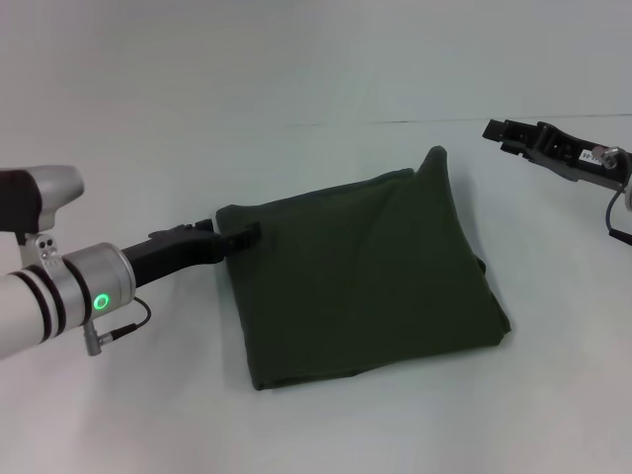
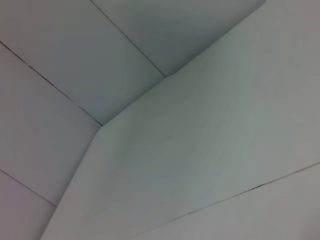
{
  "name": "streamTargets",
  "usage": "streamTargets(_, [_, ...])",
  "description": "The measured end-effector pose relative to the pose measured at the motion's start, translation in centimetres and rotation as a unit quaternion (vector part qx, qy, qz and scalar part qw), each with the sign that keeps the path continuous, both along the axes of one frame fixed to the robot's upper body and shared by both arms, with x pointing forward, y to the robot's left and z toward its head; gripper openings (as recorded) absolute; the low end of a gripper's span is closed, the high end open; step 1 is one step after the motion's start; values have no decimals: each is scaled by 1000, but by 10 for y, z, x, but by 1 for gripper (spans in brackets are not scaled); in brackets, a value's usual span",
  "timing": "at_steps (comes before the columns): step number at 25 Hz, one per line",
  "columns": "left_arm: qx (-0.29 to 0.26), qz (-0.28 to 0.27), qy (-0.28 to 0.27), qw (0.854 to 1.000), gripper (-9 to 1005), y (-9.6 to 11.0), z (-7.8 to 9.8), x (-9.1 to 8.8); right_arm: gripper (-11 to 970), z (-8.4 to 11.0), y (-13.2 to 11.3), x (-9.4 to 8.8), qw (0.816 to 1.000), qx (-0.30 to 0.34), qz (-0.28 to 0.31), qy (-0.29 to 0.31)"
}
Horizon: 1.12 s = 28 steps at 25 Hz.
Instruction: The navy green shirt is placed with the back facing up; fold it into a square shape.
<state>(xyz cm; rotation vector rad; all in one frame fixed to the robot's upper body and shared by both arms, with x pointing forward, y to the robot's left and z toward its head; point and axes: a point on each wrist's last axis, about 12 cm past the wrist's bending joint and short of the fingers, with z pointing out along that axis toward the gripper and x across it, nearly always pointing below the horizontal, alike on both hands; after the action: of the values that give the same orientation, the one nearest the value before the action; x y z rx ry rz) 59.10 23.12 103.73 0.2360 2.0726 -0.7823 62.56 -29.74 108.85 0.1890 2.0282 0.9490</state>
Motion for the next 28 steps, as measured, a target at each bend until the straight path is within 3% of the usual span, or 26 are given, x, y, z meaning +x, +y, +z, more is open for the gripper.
streamTargets(17, [23,-12,1,1000,888,-11,0,7,454,-1,9,1,999,-16,28,18])
streamTargets(28, [23,-15,0,1000,888,-13,1,7,450,-10,13,-1,992,-71,65,81])
